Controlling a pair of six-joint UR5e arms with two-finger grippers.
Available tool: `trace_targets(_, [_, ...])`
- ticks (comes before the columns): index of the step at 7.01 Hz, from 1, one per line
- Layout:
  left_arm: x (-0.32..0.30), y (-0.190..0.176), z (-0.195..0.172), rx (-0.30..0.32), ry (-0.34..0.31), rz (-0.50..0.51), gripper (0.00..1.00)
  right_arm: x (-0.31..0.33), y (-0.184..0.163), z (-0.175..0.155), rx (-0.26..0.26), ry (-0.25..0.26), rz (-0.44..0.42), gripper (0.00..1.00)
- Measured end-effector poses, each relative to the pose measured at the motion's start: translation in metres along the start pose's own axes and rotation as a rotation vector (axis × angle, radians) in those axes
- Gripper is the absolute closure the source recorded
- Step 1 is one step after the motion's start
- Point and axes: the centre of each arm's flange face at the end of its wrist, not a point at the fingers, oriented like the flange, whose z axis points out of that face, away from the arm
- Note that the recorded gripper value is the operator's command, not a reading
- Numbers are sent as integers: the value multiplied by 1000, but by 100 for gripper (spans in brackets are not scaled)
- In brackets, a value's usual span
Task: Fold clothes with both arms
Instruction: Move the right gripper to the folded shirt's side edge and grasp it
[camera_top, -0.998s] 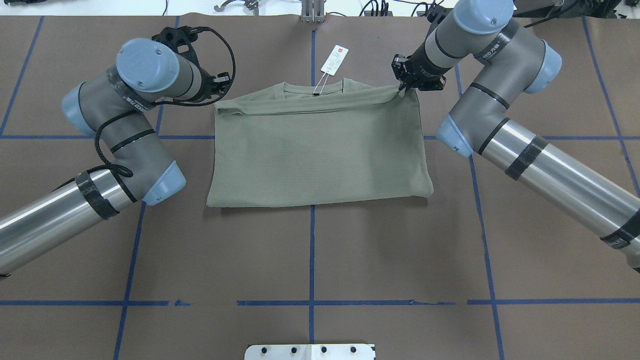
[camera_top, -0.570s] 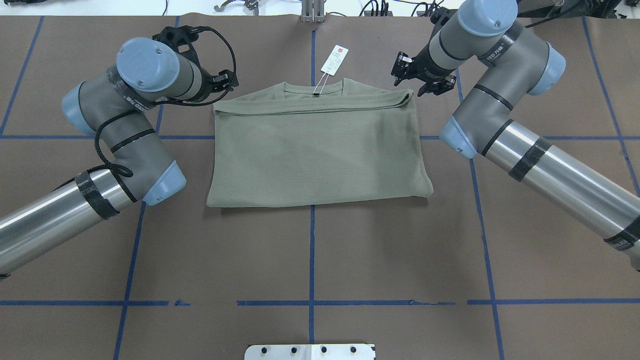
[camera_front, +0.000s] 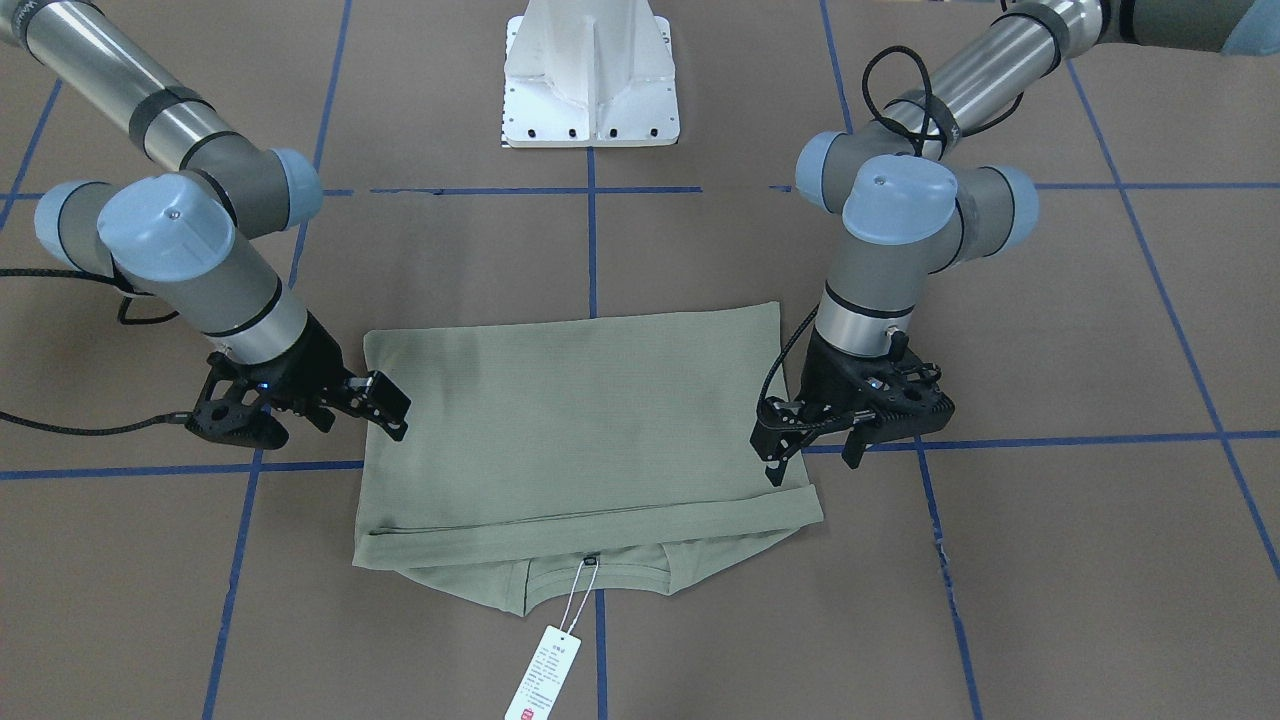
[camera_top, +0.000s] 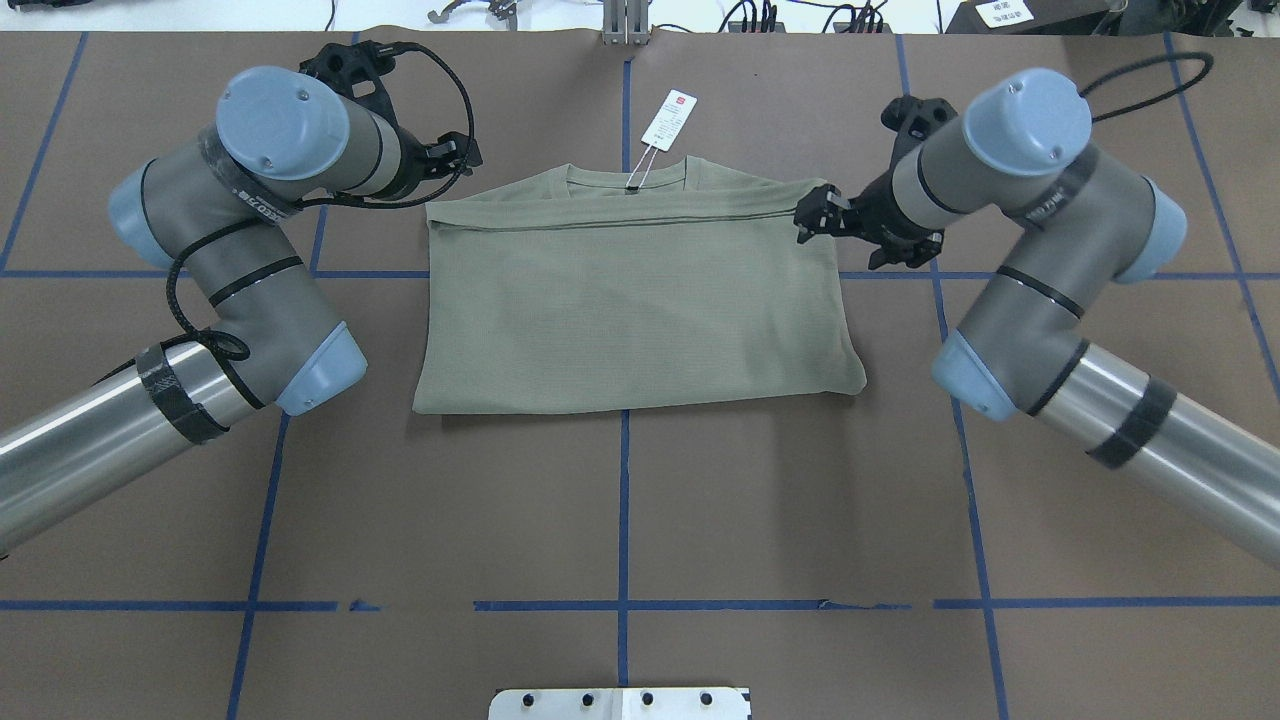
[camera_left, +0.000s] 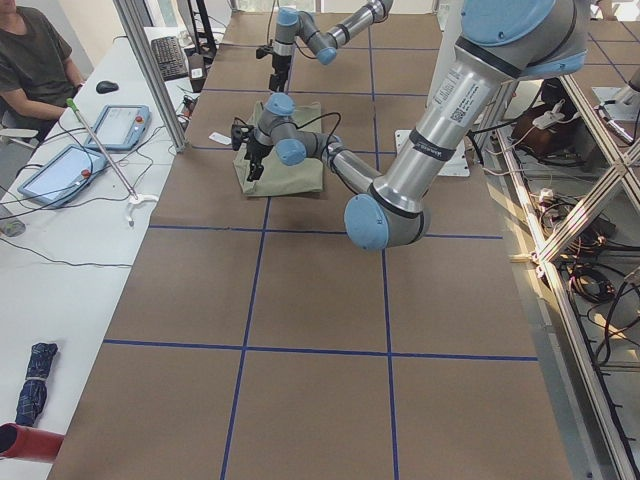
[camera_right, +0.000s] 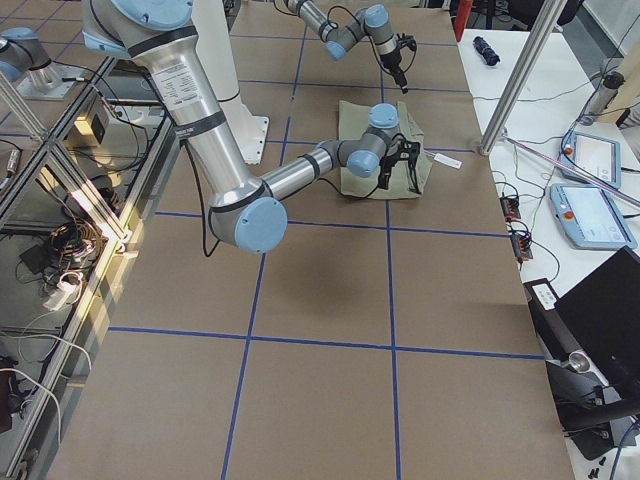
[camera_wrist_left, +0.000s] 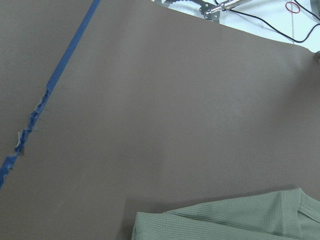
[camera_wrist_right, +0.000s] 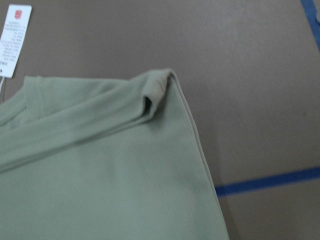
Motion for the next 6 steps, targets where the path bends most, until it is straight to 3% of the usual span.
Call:
trace_targets(2, [0,5,-8,-4,4,3,0,34,60,5,-52,26,-27,1])
trace_targets(3, [0,7,-9,-6,4,3,0,40,75,11,-71,40,-32,9])
trace_targets(4, [1,8,-9,-8,5,4,0,43,82,15,-83,48,-36,31])
trace_targets(5, [1,9,-9,-9,6,4,0,43,86,18,-90,52,-38,67])
trace_targets(6, [1,9,-9,-9,7,5,0,42,88,19,-96,52,-40,93])
